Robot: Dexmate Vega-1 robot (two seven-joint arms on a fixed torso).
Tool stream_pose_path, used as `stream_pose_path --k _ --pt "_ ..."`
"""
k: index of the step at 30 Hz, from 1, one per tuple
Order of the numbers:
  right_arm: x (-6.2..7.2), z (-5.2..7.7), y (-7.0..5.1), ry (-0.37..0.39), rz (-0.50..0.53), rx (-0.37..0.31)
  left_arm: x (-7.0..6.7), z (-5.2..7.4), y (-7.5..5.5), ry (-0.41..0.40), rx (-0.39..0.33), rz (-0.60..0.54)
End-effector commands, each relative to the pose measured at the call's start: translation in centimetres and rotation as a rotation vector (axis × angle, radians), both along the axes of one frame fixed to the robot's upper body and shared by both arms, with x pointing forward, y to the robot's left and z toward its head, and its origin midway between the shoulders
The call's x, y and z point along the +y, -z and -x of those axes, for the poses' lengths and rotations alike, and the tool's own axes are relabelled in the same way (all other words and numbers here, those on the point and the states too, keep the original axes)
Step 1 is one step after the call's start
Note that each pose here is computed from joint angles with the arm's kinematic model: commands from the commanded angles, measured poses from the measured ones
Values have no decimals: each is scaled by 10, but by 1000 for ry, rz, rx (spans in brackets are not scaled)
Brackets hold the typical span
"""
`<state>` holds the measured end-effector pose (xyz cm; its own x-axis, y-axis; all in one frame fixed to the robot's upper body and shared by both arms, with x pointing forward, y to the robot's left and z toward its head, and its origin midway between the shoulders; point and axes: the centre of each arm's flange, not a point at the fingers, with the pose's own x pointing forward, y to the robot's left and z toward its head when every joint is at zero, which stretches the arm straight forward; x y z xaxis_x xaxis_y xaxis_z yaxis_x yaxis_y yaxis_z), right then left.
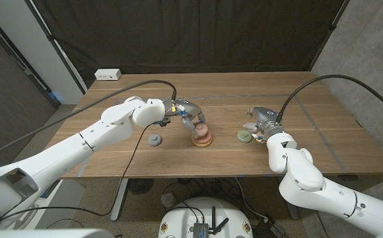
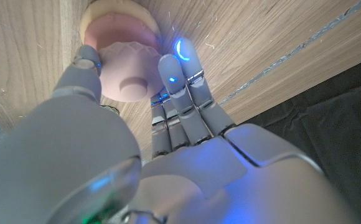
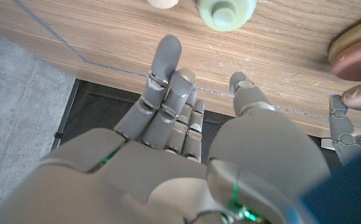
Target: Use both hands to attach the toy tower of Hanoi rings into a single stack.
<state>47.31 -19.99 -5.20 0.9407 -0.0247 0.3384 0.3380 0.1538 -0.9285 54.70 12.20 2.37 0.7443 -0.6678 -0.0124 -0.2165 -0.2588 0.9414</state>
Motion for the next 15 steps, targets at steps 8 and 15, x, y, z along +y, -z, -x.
stream_pose_path --k 8,15 --pt "-4 2 1 8 -6 -6 -7 -7 10 15 15 4" --pt "-5 3 2 8 -13 -13 -8 -8 14 15 16 0"
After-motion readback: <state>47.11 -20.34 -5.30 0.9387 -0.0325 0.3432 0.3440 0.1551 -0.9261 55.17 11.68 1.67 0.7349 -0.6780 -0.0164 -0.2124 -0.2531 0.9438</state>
